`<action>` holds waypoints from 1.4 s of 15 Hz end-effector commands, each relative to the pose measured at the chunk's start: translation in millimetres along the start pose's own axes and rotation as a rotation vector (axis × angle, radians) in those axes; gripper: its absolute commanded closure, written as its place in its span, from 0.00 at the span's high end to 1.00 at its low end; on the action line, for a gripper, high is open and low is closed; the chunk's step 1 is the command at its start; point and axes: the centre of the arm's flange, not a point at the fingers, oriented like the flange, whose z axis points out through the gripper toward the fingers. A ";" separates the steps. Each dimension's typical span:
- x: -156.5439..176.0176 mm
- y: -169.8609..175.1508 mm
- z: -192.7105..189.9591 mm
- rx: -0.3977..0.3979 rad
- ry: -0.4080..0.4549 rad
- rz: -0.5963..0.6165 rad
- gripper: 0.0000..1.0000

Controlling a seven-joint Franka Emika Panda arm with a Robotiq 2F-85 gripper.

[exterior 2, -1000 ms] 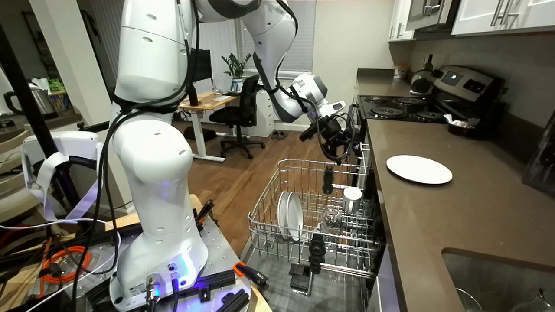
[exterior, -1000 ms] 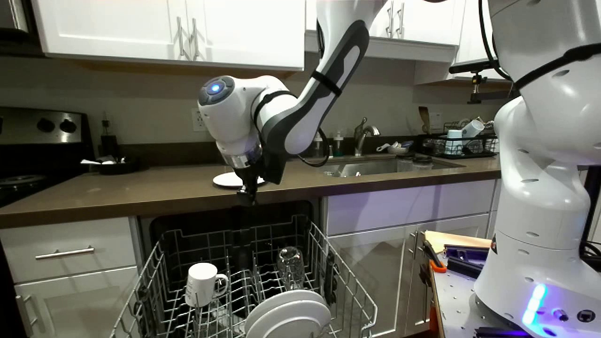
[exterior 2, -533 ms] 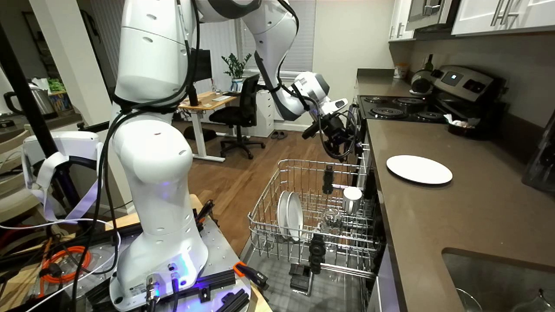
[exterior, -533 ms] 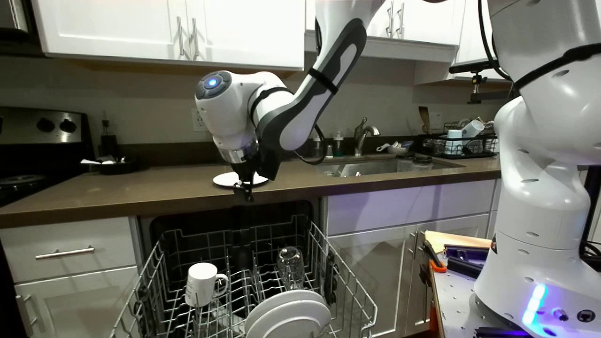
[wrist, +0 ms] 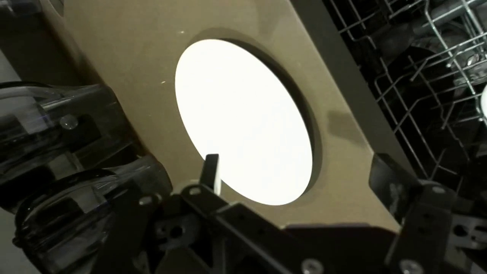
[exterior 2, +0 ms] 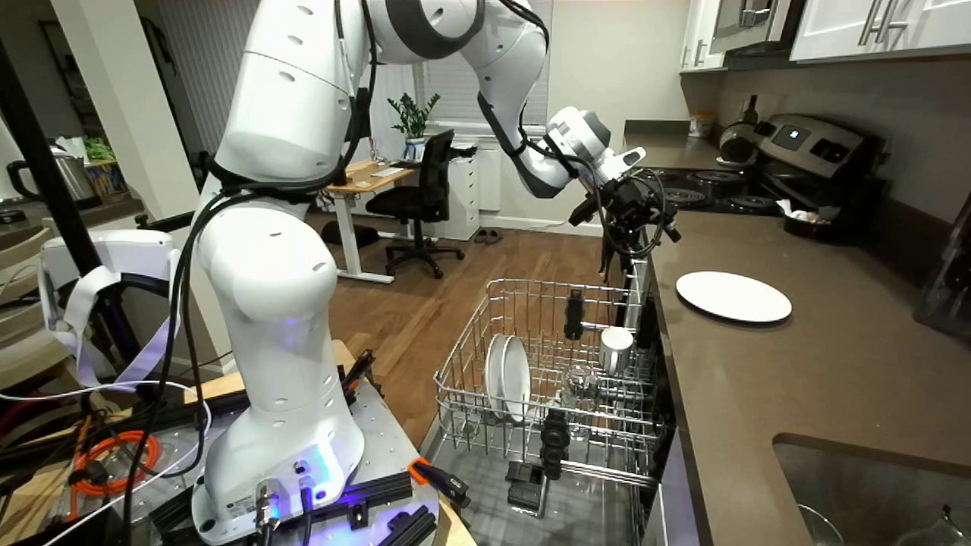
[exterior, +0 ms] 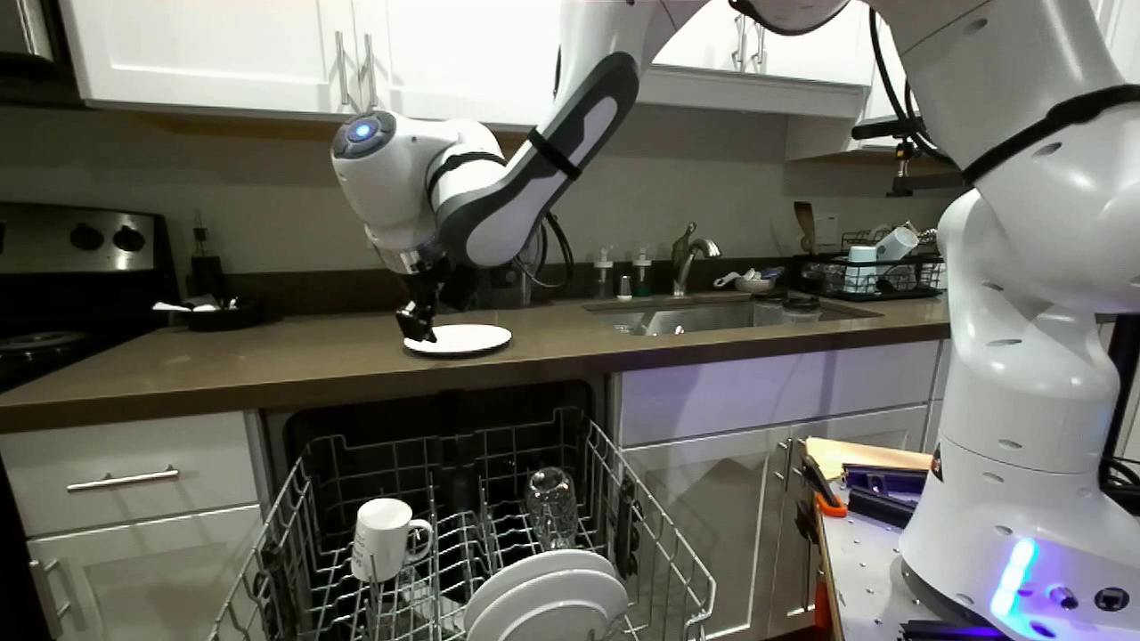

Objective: Put the plate in the dishwasher

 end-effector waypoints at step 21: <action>27.0 -29.9 73.2 -0.250 -0.041 -0.019 0.98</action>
